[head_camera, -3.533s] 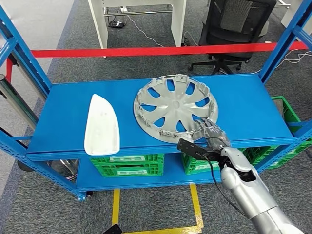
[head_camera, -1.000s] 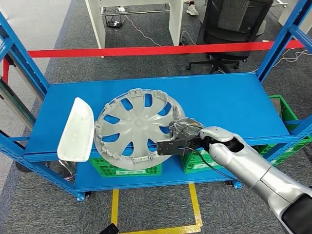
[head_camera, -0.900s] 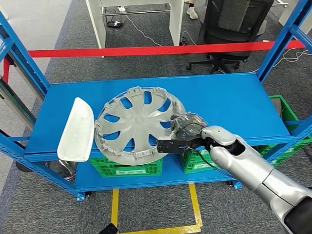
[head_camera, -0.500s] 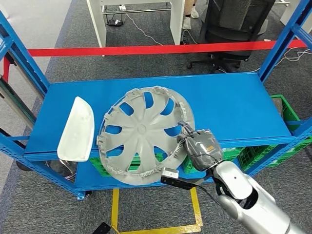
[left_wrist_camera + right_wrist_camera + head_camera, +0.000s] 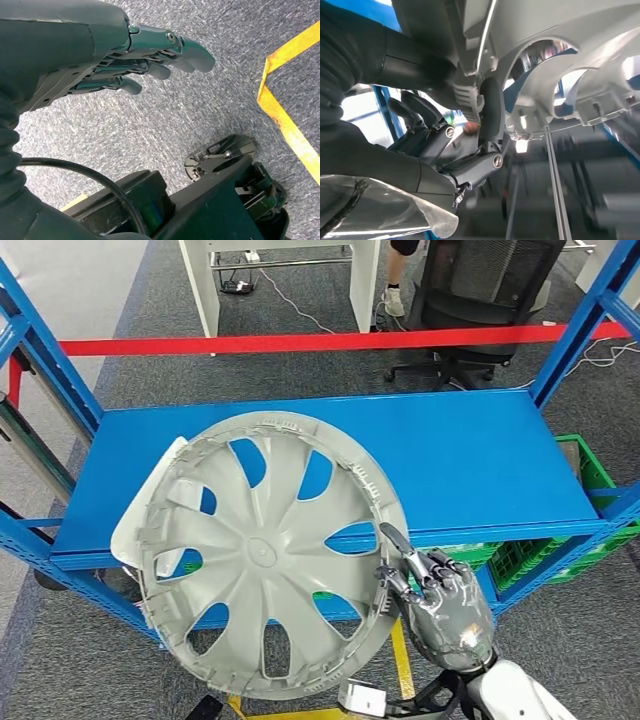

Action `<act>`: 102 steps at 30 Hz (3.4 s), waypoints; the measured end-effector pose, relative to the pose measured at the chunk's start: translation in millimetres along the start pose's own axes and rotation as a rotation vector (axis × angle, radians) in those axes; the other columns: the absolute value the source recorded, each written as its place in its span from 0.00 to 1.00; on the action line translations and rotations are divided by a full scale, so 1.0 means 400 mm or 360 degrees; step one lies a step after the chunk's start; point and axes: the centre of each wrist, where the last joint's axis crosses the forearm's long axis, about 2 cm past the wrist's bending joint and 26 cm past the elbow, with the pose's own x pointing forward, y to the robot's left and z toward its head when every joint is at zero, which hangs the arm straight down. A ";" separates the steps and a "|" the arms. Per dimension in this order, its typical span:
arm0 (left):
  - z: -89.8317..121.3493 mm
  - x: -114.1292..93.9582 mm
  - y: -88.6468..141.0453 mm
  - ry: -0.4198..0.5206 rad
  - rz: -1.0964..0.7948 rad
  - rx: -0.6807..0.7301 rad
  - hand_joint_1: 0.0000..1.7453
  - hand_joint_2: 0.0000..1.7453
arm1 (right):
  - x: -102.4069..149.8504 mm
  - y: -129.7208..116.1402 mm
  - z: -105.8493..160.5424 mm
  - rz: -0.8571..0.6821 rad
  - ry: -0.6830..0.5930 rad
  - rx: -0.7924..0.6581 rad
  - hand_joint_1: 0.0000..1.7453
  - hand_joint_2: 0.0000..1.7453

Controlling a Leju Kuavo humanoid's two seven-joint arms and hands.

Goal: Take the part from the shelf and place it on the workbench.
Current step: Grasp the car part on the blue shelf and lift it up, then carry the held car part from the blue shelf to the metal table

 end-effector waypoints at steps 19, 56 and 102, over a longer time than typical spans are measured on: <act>-0.001 0.005 -0.004 -0.0009 -0.0028 -0.0030 0.00 1.00 | 0.071 -0.065 -0.015 0.0027 -0.0068 -0.0421 1.00 1.00; -0.001 0.020 -0.027 -0.0113 0.0004 -0.0075 0.00 1.00 | 0.085 -0.143 -0.069 -0.0075 0.0026 -0.0702 1.00 1.00; 0.006 -0.014 -0.014 -0.0081 0.0171 0.0069 0.00 1.00 | 0.053 -0.086 -0.045 -0.0326 0.0078 -0.0783 1.00 1.00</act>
